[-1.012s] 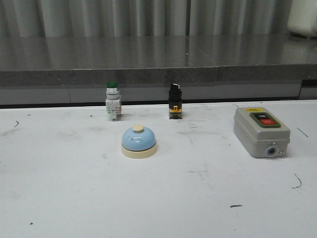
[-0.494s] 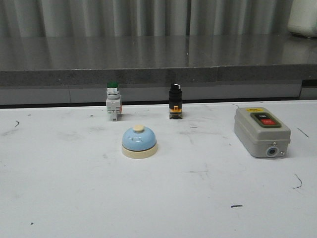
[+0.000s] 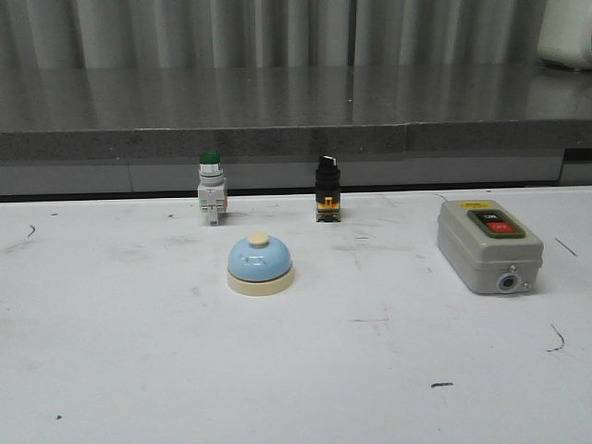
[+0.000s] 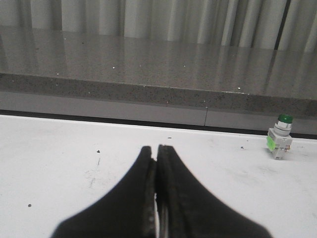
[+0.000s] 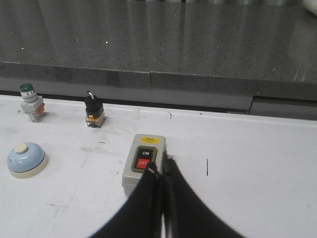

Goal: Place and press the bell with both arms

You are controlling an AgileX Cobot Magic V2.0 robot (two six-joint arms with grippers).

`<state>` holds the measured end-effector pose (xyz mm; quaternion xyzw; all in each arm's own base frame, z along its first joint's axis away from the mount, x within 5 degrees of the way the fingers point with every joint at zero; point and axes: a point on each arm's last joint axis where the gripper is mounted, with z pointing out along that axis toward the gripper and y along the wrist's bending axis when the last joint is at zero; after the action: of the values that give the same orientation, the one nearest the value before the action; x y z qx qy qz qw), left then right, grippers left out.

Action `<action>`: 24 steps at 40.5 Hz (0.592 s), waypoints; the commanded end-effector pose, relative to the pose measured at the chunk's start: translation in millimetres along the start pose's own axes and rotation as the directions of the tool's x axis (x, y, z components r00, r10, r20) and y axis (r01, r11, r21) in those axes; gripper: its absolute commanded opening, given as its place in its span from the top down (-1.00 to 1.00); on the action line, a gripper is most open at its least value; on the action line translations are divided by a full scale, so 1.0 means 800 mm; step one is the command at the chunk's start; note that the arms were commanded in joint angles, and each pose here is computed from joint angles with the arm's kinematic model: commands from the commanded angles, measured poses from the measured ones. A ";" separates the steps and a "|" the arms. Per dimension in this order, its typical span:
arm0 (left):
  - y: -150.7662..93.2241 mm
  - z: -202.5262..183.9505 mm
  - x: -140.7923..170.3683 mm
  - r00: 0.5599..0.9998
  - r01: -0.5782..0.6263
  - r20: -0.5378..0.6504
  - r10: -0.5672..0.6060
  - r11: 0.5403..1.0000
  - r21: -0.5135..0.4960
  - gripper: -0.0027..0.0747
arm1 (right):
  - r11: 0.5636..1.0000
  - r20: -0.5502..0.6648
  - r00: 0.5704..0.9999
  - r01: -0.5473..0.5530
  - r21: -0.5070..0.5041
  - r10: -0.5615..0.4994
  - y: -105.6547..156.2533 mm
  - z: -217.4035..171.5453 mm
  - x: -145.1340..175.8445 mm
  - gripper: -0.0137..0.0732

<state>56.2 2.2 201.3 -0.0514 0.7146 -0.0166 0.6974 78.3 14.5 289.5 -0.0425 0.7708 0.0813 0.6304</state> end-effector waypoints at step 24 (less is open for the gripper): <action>0.001 -0.001 -0.002 0.996 0.020 0.081 -0.020 1.000 -0.001 0.98 | 0.996 0.128 0.988 0.084 0.036 -0.088 -0.003 0.000 -0.007 0.84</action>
<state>56.2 2.2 201.3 -0.0514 0.7146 -0.0166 0.6974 79.4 13.2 284.8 -0.0530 0.7684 0.0622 0.6347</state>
